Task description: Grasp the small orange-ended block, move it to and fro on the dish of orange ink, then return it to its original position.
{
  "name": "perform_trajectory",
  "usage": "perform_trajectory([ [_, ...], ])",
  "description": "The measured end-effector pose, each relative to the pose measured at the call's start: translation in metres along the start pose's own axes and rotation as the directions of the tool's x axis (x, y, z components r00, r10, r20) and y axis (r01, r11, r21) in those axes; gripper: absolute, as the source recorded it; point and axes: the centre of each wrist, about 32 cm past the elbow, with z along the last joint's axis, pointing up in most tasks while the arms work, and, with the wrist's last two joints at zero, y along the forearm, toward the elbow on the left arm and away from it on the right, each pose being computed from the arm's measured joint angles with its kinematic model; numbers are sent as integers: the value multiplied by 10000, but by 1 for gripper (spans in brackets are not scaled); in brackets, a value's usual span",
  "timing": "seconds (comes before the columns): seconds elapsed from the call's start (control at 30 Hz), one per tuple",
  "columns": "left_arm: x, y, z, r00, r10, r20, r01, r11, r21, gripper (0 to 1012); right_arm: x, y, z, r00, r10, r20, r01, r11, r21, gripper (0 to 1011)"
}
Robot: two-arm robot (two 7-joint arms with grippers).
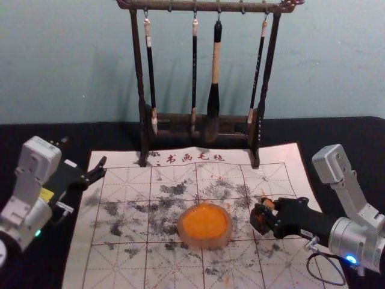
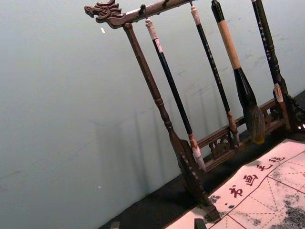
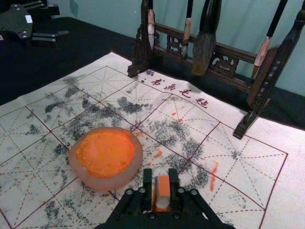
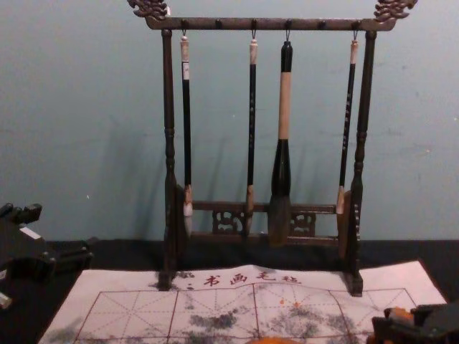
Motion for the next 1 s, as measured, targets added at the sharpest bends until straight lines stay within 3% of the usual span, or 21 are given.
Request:
perform_trajectory([
  [0.43, 0, 0, 0, 10000, 1, 0, -1, 10000, 0, 1010, 3, -4, 2, 10000, -2, -17, 2, 10000, 5, 442],
  [0.7, 0, 0, 0, 10000, 0, 0, 0, 10000, 0, 1010, 2, -6, 5, 10000, 0, -14, 0, 10000, 46, 728],
  [0.77, 0, 0, 0, 10000, 1, 0, -1, 10000, 0, 1010, -5, -16, 19, 10000, -27, 56, 25, 9993, 366, 782],
  [0.9, 0, 0, 0, 10000, 0, 0, 0, 10000, 0, 1010, -30, -52, 75, 9991, -351, 244, 309, 9875, 1546, 876],
  [1.0, 0, 0, 0, 10000, 1, 0, -1, 10000, 0, 1010, -44, -80, 110, 9929, -1161, 256, 1048, 9562, 2731, 971],
])
